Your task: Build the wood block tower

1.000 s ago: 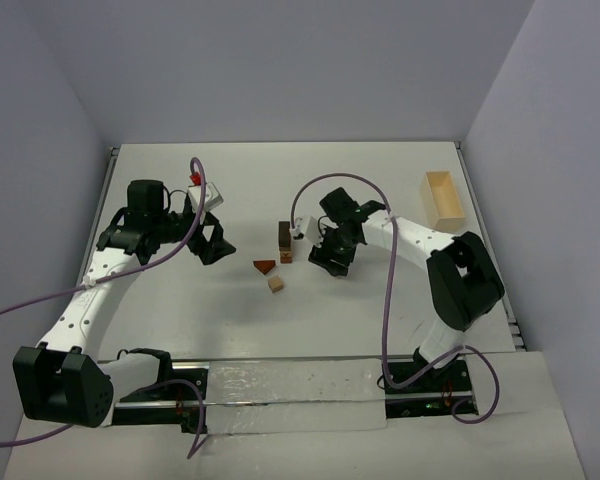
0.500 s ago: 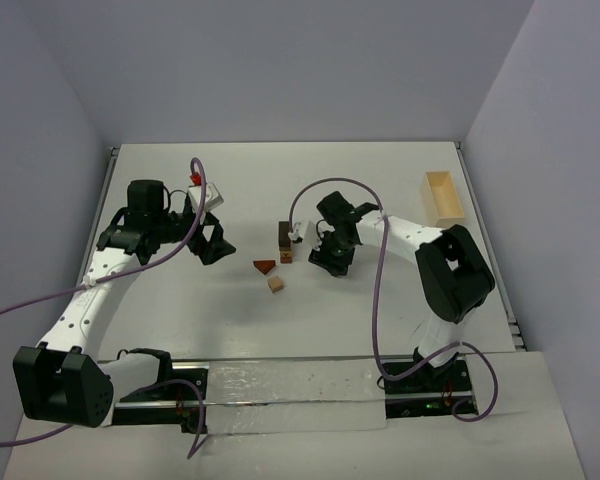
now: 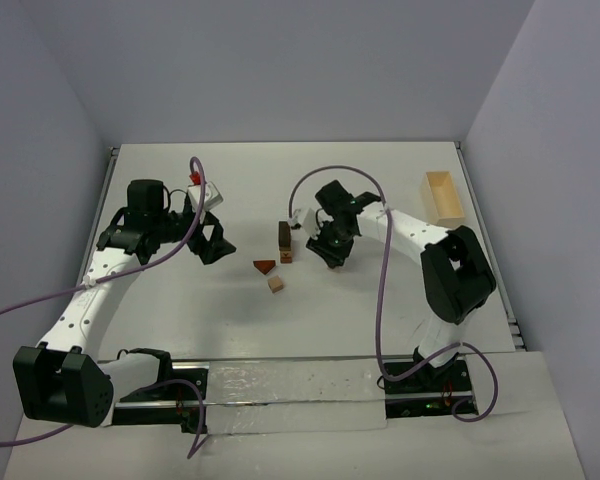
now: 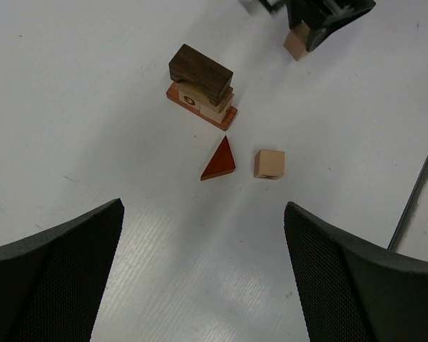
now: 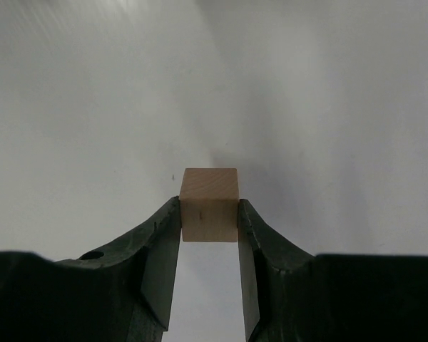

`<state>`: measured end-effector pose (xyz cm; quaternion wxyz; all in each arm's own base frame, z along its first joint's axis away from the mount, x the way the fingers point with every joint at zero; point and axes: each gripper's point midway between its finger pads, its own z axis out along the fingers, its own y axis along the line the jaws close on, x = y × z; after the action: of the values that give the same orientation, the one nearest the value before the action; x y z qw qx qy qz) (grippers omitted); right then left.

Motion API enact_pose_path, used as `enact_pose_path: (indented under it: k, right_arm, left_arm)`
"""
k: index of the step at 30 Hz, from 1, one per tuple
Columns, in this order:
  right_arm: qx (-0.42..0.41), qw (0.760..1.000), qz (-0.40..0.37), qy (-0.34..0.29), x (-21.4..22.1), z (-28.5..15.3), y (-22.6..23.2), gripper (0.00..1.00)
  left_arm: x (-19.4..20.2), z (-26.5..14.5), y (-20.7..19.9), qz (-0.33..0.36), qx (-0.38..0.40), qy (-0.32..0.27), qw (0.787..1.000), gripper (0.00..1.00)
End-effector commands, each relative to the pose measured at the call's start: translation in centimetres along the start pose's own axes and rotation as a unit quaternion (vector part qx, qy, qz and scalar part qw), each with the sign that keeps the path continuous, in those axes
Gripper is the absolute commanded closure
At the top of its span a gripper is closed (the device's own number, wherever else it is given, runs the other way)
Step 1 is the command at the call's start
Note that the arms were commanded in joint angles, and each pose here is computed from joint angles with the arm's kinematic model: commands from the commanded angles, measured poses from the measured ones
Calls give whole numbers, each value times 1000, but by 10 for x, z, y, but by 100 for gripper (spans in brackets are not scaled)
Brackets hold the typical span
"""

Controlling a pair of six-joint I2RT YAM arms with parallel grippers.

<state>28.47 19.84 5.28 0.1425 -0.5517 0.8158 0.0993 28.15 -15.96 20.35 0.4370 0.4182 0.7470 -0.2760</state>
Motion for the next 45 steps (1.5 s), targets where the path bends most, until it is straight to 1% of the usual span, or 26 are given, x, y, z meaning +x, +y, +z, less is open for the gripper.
enact_pose_path:
  k: [1, 4, 5, 8, 9, 10, 11, 13, 18, 21, 24, 26, 28, 30, 31, 33, 41, 45]
  right_arm:
    - [10, 988, 99, -115, -76, -72, -2, 100]
    - [-14, 971, 178, -157, -107, -99, 5, 100]
    - [-3, 963, 213, -167, -114, -107, 1, 100]
    - [61, 929, 319, -177, -125, -121, -14, 100]
    - [129, 913, 349, -169, -121, -129, -33, 100]
    - [143, 902, 367, -175, -127, -137, -38, 100]
    - [151, 896, 386, -159, -120, -132, -39, 100]
    - [151, 881, 425, -145, -124, -132, -42, 100]
    - [166, 859, 460, -151, -141, -127, -45, 100]
    - [163, 841, 493, -153, -147, -123, -45, 100]
    - [176, 831, 505, -152, -150, -117, -51, 100]
    - [180, 830, 506, -152, -152, -116, -52, 100]
    - [188, 828, 508, -146, -156, -107, -55, 100]
    - [206, 824, 507, -147, -157, -105, -59, 100]
    - [208, 823, 507, -147, -159, -103, -59, 100]
    - [219, 821, 507, -147, -161, -101, -60, 100]
    - [197, 820, 520, -135, -167, -82, -53, 100]
    - [194, 822, 517, -139, -173, -80, -51, 100]
  left_arm:
    - [-15, -2, 5, -18, -20, -23, 999, 1]
    - [-19, -4, 14, -31, -47, -26, 998, 1]
    - [-20, -5, 16, -37, -54, -27, 997, 1]
    - [-21, -5, 20, -47, -67, -30, 996, 1]
    - [-20, -5, 21, -54, -72, -31, 995, 1]
    - [-20, -4, 22, -59, -76, -31, 995, 1]
    - [-21, -5, 25, -63, -82, -33, 994, 1]
    - [-21, -5, 30, -68, -96, -35, 992, 1]
    - [-17, -3, 32, -83, -103, -33, 991, 1]
    - [-14, -3, 33, -89, -109, -32, 990, 1]
    - [-14, -7, 38, -99, -127, -35, 986, 1]
    - [-15, -9, 43, -111, -140, -39, 983, 1]
    - [-15, -17, 64, -139, -201, -40, 969, 1]
    - [-15, -25, 79, -160, -238, -44, 957, 1]
    - [-17, -27, 82, -162, -243, -46, 955, 1]
    - [-14, -33, 89, -189, -251, -55, 948, 1]
    - [-7, -36, 95, -214, -244, -61, 944, 1]
    - [-8, -39, 97, -216, -245, -67, 943, 1]
